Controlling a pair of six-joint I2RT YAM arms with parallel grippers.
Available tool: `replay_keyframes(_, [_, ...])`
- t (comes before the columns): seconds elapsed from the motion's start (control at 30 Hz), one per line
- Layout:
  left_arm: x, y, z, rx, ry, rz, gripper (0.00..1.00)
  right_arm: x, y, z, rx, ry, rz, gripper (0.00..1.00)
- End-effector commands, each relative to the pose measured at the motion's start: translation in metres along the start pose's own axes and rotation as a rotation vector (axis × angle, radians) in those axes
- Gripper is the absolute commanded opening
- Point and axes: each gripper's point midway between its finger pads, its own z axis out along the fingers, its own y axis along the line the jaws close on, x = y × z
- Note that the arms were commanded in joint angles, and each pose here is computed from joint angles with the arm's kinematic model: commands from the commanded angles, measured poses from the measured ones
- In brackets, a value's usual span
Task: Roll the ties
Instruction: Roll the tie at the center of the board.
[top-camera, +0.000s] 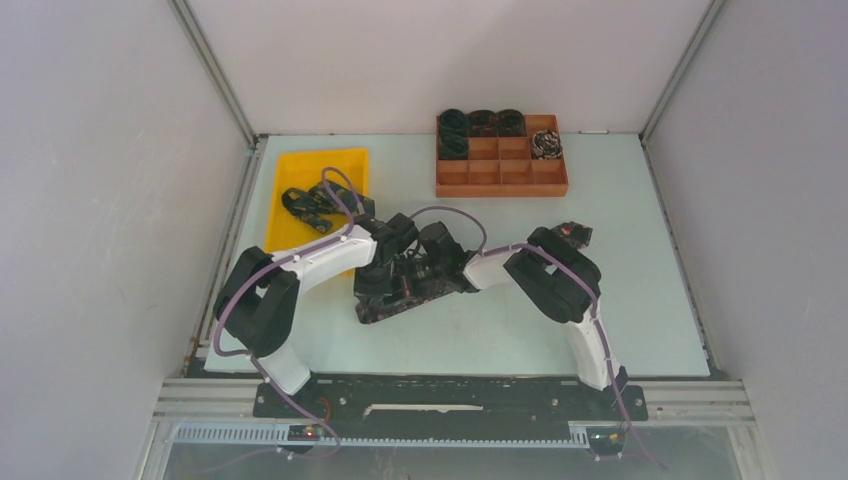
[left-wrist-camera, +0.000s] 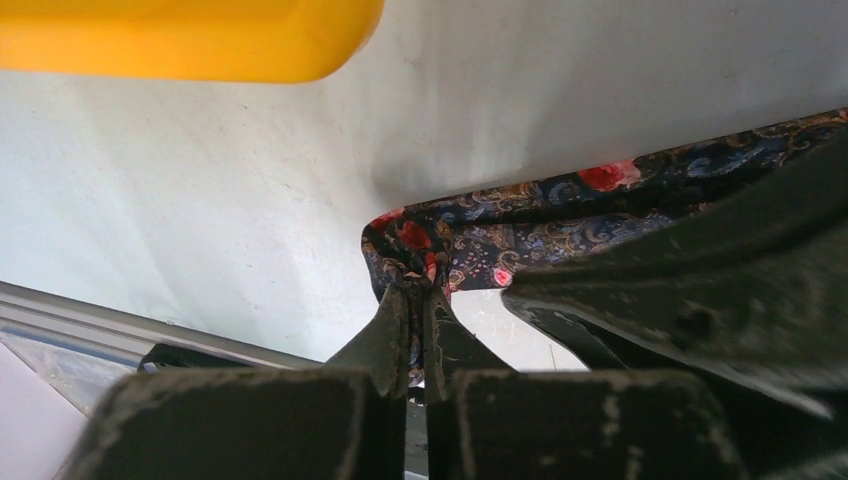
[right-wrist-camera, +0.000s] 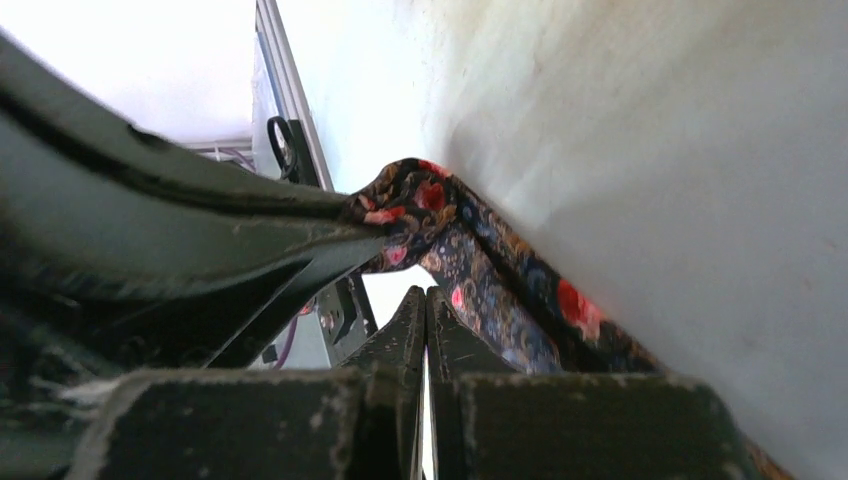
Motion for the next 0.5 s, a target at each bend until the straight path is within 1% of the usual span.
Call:
replay_keyframes(0.0, [-0.008, -0.006, -0.008, 0.004, -0.015, -0.002, 0.03, -0.010, 0.017, -0.027, -0.001, -0.041, -0.068, 0.00])
replay_keyframes(0.07, [-0.008, -0.009, -0.007, 0.004, -0.012, 0.001, 0.07, -0.010, 0.014, -0.036, 0.012, -0.048, -0.063, 0.00])
replay_keyframes(0.3, [-0.013, -0.028, -0.013, 0.036, -0.025, 0.012, 0.31, -0.003, 0.006, -0.060, 0.040, -0.066, -0.049, 0.00])
replay_keyframes(0.37, [-0.014, -0.034, -0.014, 0.058, -0.027, 0.008, 0.35, -0.001, 0.004, -0.063, 0.042, -0.067, -0.044, 0.00])
replay_keyframes(0.47, [-0.014, -0.039, -0.015, 0.080, -0.033, -0.002, 0.37, 0.000, 0.002, -0.067, 0.045, -0.073, -0.041, 0.00])
